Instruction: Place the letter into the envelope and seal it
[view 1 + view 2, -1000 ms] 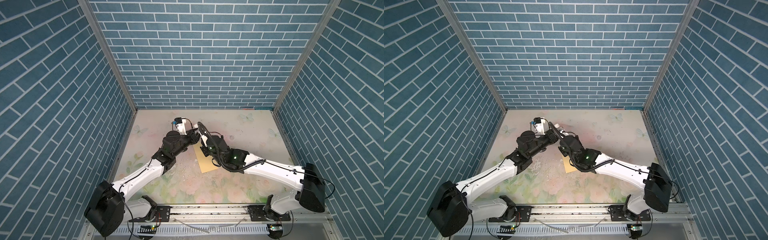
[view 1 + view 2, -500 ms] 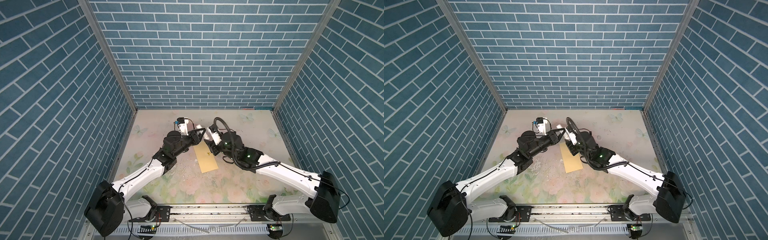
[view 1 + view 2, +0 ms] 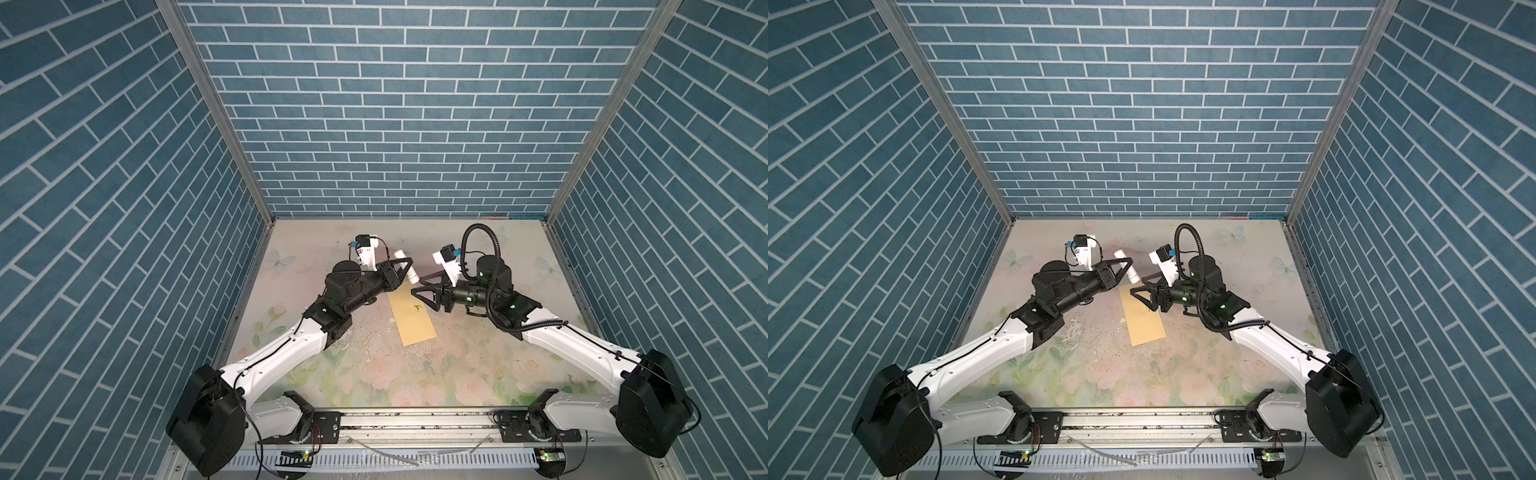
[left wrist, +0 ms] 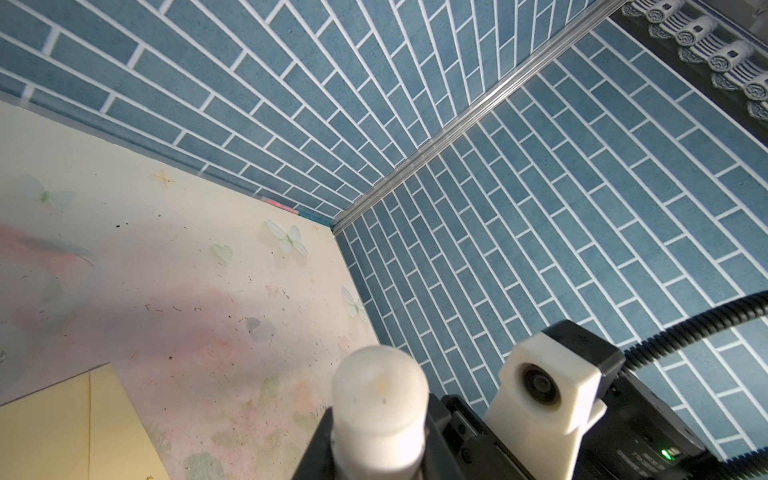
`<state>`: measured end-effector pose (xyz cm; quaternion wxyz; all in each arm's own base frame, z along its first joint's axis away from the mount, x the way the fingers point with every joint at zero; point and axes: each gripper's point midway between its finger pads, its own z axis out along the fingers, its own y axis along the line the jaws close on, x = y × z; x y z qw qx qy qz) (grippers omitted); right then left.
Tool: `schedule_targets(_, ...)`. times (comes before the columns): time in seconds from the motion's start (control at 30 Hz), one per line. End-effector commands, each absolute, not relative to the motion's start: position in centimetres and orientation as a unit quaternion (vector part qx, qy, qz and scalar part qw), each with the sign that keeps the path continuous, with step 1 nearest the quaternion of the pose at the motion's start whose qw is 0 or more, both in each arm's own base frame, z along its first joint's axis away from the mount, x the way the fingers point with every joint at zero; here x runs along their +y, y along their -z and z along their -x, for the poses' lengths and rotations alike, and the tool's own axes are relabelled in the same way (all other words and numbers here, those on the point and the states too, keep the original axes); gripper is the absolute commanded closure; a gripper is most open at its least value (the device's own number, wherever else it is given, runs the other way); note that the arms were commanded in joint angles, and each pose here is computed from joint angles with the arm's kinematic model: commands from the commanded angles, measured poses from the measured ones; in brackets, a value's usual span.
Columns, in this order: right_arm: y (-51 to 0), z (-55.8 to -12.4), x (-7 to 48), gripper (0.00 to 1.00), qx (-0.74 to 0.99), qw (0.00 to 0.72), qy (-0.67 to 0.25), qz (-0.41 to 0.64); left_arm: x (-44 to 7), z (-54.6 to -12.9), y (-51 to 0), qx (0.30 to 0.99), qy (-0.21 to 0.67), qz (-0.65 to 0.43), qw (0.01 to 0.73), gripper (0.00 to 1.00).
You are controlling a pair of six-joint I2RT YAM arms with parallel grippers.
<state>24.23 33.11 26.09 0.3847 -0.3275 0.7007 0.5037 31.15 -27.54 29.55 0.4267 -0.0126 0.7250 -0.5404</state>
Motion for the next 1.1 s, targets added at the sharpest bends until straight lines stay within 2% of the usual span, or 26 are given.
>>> schedule_targets(0.0, -27.2, -23.8, 33.6, 0.40, 0.674, 0.371, -0.549, 0.326, -27.6, -30.9, -31.8, 0.705, 0.555, -0.001, 0.441, 1.00)
schedule_targets(0.2, -27.4, -24.5, 33.9, 0.51, 0.670, 0.373, -0.560, 0.314, -27.6, -30.8, -31.9, 0.704, 0.557, -0.003, 0.441, 1.00)
schedule_targets(0.43, -27.6, -24.9, 34.2, 0.57, 0.665, 0.375, -0.569, 0.305, -27.6, -30.8, -31.7, 0.704, 0.557, -0.002, 0.440, 1.00)
schedule_targets(0.83, -27.1, -25.8, 34.1, 0.88, 0.682, 0.375, -0.557, 0.290, -27.5, -30.9, -31.4, 0.707, 0.554, 0.002, 0.441, 1.00)
schedule_targets(0.97, -26.8, -27.2, 33.4, 1.00, 0.710, 0.405, -0.509, 0.269, -27.2, -31.2, -30.9, 0.714, 0.542, 0.007, 0.444, 1.00)
schedule_targets(1.07, -26.1, -28.8, 32.3, 1.00, 0.754, 0.456, -0.398, 0.256, -27.1, -31.4, -30.4, 0.722, 0.529, 0.010, 0.446, 1.00)
